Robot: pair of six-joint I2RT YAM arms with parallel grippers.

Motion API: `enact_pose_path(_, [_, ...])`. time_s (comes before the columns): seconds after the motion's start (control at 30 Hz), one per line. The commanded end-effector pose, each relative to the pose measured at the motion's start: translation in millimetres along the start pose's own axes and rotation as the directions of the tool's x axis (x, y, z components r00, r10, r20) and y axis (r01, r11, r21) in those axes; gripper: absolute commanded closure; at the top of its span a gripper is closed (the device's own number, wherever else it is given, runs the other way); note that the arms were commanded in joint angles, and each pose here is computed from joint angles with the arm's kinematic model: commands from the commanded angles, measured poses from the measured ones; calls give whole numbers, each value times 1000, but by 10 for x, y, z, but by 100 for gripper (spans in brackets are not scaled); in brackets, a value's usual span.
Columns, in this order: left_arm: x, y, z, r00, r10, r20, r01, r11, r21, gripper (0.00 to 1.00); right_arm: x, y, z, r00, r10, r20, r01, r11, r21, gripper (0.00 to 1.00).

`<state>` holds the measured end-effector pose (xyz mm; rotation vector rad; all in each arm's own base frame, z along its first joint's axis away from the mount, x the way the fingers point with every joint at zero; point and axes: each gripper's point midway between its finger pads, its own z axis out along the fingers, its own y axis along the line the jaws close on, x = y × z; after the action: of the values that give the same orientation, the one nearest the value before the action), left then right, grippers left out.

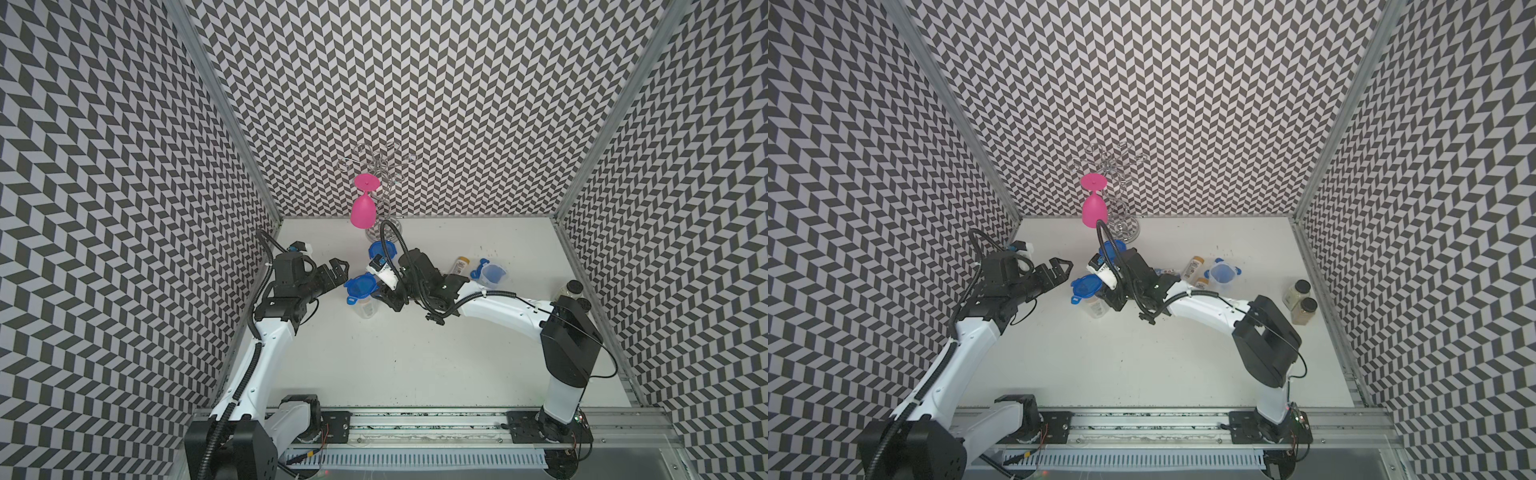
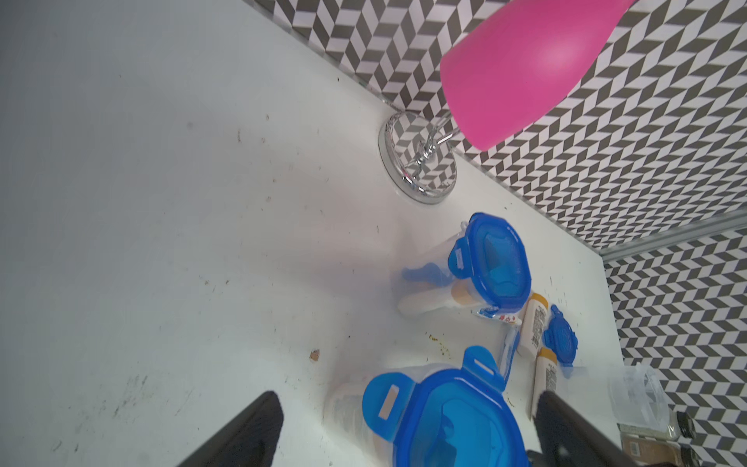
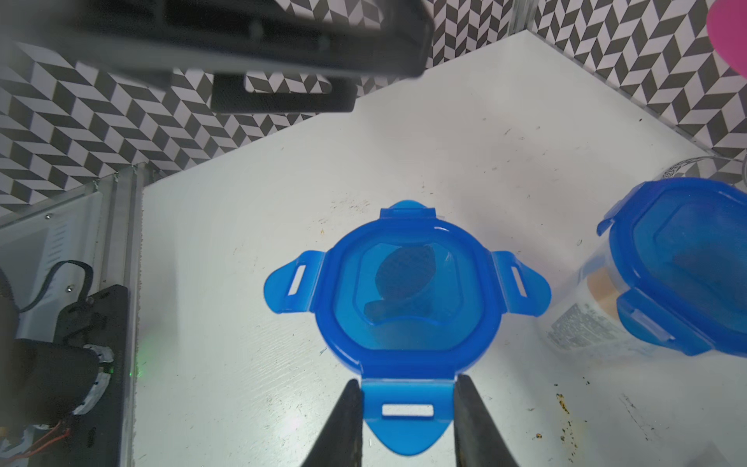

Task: Pack away toiletry kits
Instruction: Close the lid on the container.

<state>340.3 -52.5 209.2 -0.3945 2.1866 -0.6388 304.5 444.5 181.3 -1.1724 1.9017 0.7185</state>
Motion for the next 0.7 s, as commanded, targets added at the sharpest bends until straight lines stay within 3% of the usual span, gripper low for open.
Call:
enact_pose_path(0.0, [142, -31, -25, 999, 23, -47, -22, 999, 29, 1, -15, -13, 61, 1000, 8, 23, -8, 1000, 9, 99])
enact_pose_path(0.17, [356, 2, 85, 991, 33, -131, -32, 999, 10, 0, 99, 20, 87, 1000, 24, 1, -24, 1000, -7, 94])
enact_pose_path(0.5, [456, -38, 169, 989, 36, -143, -37, 999, -3, 1, 144, 39, 94, 999, 52, -9, -52, 998, -17, 84])
enact_pose_path(0.67, [473, -2, 190, 989, 40, -144, -44, 999, -21, 2, 90, 82, 50, 998, 64, 1, -64, 997, -35, 74])
